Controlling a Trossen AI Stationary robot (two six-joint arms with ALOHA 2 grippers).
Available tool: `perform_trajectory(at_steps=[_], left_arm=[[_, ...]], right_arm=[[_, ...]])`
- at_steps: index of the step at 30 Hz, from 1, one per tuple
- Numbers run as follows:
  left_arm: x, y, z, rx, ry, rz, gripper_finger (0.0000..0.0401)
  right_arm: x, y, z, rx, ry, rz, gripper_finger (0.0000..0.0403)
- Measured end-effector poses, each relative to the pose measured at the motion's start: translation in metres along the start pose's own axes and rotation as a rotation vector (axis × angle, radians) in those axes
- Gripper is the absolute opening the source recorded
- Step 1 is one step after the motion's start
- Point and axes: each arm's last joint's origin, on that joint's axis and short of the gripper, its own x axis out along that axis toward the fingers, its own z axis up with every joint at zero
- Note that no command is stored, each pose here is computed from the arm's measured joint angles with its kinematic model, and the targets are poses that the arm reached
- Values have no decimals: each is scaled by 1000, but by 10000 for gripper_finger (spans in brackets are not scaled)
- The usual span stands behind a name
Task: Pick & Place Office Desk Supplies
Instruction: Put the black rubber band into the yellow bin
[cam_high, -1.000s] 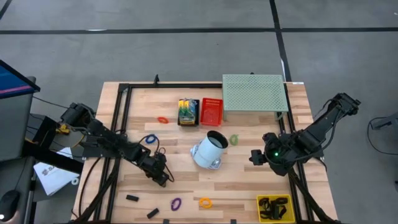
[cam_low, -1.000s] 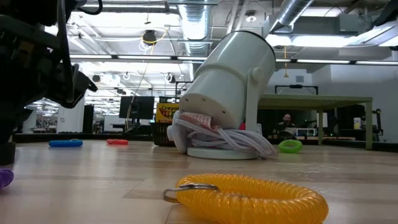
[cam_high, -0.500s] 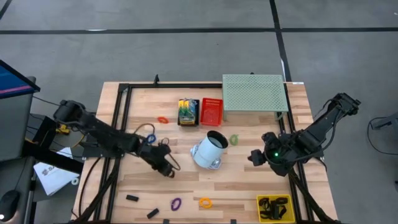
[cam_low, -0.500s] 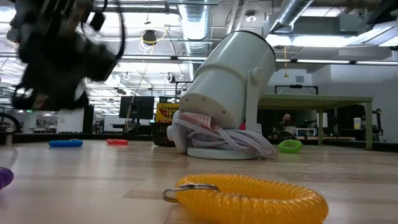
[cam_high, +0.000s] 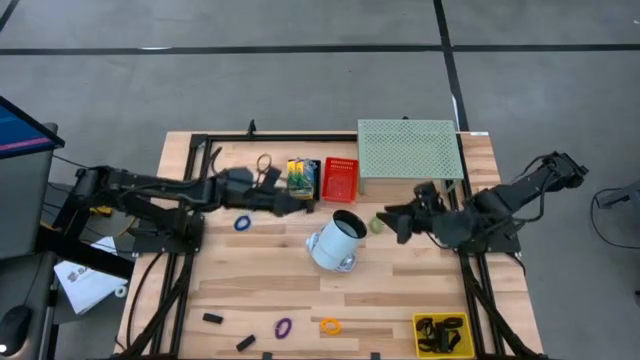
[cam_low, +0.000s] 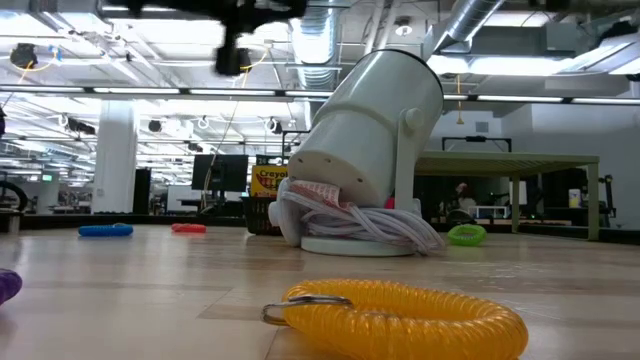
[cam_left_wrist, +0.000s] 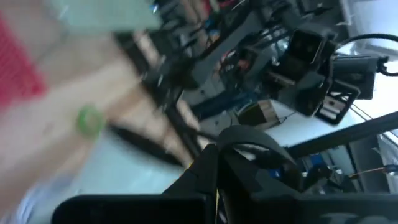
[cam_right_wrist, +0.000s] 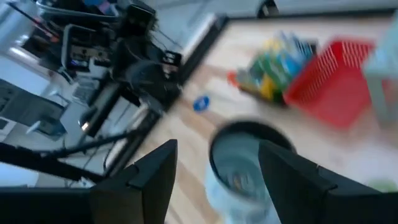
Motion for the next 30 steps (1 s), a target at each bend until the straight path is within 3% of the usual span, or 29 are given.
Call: perform_trajectory(at_steps=[3, 7, 15, 24, 30], left_arm=[[18, -15, 18, 84, -56, -11, 0], [40, -30, 30, 271, -141, 27, 0], [59, -39, 40, 545, -330, 199, 0], [75, -59, 48, 695, -371, 202, 0], [89, -69, 53, 716, -375, 172, 0]], right_arm=[[9, 5, 14, -10, -68, 39, 221], [17, 10, 31, 68, -116, 114, 221], [18, 22, 54, 276, -235, 274, 221], [22, 23, 64, 336, -226, 344, 221], [28, 22, 62, 340, -214, 333, 221]])
